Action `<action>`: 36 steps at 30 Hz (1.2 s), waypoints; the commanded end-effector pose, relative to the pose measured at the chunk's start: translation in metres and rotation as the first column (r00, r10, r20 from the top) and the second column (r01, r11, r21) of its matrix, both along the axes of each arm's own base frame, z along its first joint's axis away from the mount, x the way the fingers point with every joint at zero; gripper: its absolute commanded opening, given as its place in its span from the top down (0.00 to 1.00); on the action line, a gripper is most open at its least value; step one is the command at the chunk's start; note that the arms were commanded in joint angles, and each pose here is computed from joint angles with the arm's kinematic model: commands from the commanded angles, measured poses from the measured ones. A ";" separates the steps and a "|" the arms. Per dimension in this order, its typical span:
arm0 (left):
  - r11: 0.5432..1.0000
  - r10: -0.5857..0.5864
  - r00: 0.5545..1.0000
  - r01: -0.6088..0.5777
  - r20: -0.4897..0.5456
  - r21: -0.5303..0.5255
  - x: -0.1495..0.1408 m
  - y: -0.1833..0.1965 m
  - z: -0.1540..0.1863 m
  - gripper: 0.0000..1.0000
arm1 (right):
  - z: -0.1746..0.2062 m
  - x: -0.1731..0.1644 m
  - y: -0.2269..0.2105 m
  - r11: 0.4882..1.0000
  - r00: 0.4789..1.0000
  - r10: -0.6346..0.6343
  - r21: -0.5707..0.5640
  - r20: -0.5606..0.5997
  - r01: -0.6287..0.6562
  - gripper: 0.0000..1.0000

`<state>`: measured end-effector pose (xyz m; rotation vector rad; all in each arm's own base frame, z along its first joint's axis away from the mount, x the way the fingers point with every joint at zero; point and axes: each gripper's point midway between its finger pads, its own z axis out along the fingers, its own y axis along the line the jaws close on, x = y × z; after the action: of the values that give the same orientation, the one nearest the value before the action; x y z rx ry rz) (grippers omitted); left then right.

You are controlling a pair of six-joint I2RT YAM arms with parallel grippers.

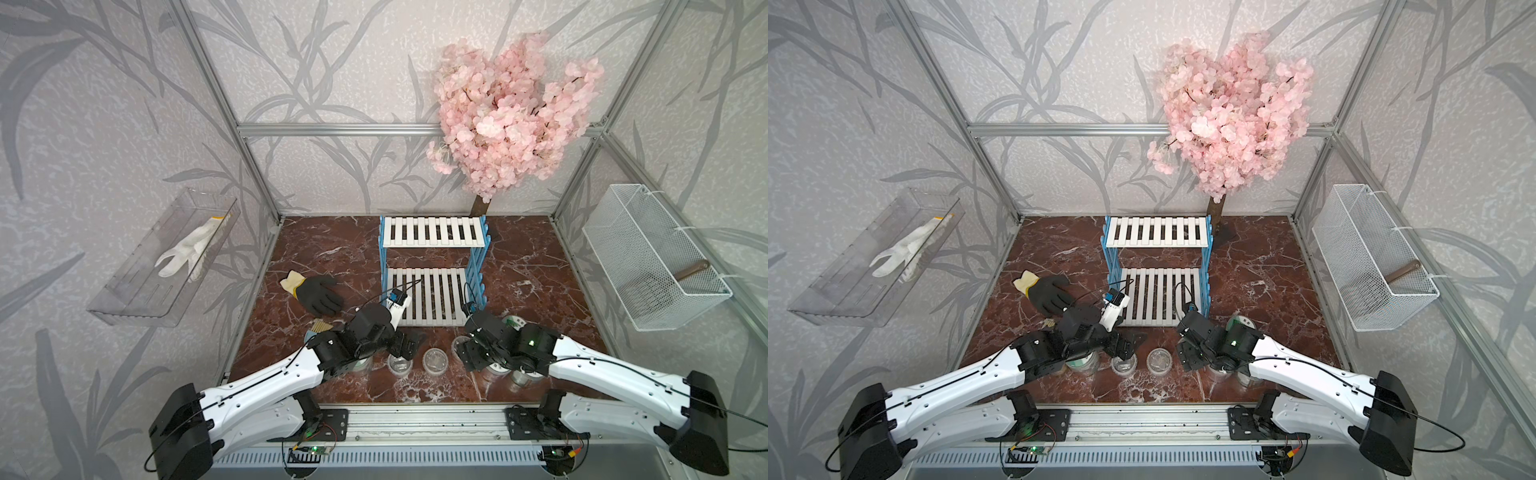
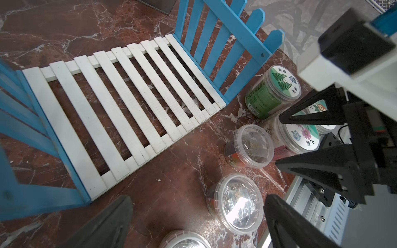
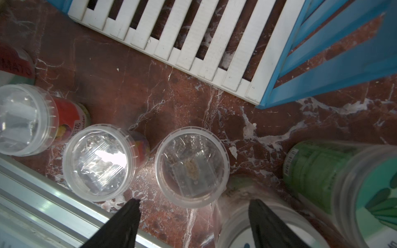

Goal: Place the seed container on the shelf
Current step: Pick up the seed jar at the center of the board.

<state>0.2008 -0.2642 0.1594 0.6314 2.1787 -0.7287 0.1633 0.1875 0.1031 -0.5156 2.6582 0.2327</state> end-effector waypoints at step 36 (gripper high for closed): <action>0.997 -0.075 0.993 0.077 0.086 -0.022 0.000 -0.012 0.011 0.00 | -0.034 0.016 0.010 0.996 0.999 0.021 -0.081 -0.035 -0.024 0.10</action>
<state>0.2066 -0.2697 0.1707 0.6610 2.0863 -0.7298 0.1768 0.2030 0.0730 -0.6042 2.6932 0.1726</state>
